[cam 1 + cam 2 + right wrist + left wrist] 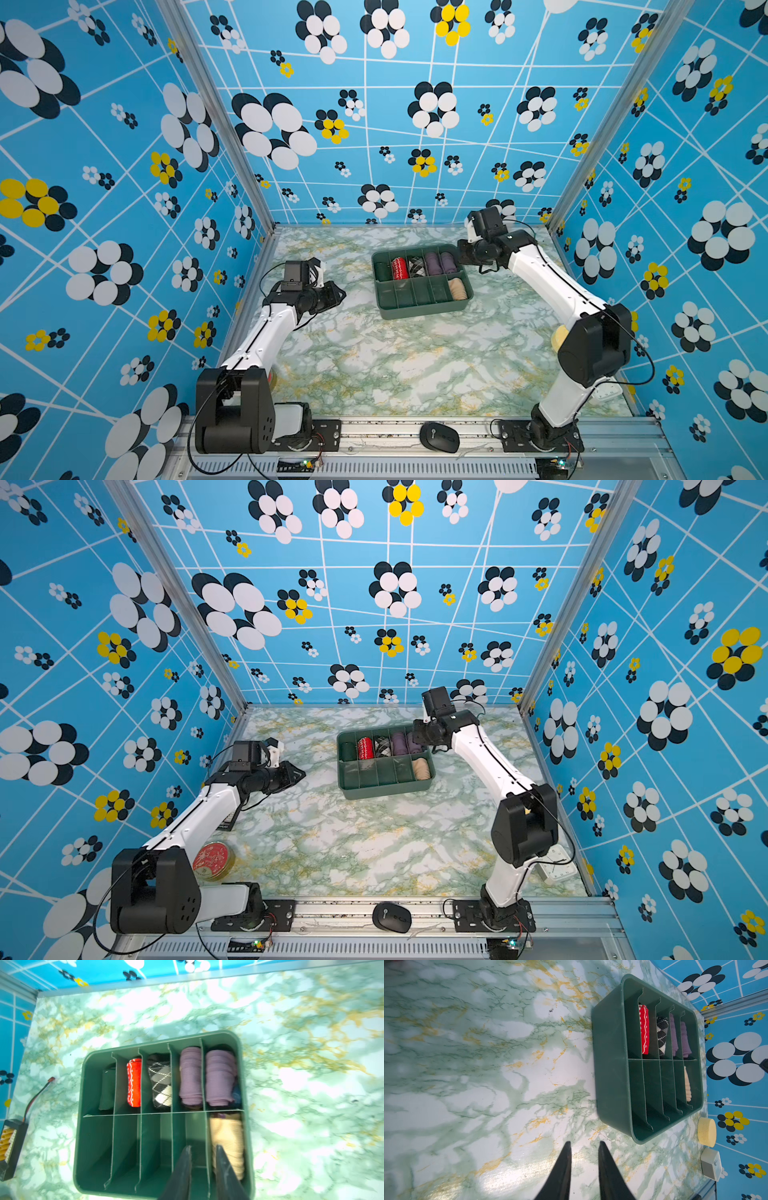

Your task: Roll the socks

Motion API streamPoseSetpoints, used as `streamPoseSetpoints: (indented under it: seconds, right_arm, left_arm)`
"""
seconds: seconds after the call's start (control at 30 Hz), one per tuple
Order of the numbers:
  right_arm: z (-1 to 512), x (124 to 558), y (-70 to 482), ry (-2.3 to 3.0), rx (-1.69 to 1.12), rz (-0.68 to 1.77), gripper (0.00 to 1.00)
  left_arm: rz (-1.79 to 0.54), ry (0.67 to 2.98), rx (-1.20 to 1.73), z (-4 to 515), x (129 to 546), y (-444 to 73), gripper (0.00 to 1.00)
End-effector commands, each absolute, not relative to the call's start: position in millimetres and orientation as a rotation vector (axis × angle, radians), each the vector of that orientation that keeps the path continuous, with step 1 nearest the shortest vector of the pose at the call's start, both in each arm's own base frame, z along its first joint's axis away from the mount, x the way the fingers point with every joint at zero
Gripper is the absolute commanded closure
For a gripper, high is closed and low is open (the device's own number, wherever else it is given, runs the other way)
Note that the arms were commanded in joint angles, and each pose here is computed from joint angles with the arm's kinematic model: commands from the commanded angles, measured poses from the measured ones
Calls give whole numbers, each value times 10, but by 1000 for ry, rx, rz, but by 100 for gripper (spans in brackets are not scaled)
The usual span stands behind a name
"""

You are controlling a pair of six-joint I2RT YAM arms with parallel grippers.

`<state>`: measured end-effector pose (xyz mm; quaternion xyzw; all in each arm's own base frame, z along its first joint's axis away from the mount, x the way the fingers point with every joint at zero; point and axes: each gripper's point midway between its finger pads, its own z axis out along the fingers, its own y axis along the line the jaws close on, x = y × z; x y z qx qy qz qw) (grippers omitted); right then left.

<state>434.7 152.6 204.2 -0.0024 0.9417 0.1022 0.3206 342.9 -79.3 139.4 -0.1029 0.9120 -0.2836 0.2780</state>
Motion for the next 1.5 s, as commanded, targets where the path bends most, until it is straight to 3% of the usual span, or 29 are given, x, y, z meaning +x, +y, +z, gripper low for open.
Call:
streamPoseSetpoints:
  seconds: [0.0, 0.23, 0.33, 0.6, 1.47]
  right_arm:
    - [2034, 4319, 1156, 2400, 119, 184, 69]
    - [1869, 4021, 381, 2306, 306, 32, 41]
    - [1675, 3911, 121, 2332, 366, -32, 36]
    - [1326, 3727, -459, 2284, 432, -224, 34]
    - [999, 3886, -369, 1835, 221, -179, 31]
  left_arm:
    - [-708, 2392, -284, 1442, 3463, -702, 74]
    - [-681, 2345, -285, 1462, 3496, -663, 73]
    - [-671, 2321, -283, 1511, 3507, -648, 71]
    - [-639, 2304, -269, 1568, 3435, -616, 70]
    - [-260, 2044, -245, 1739, 3608, -121, 66]
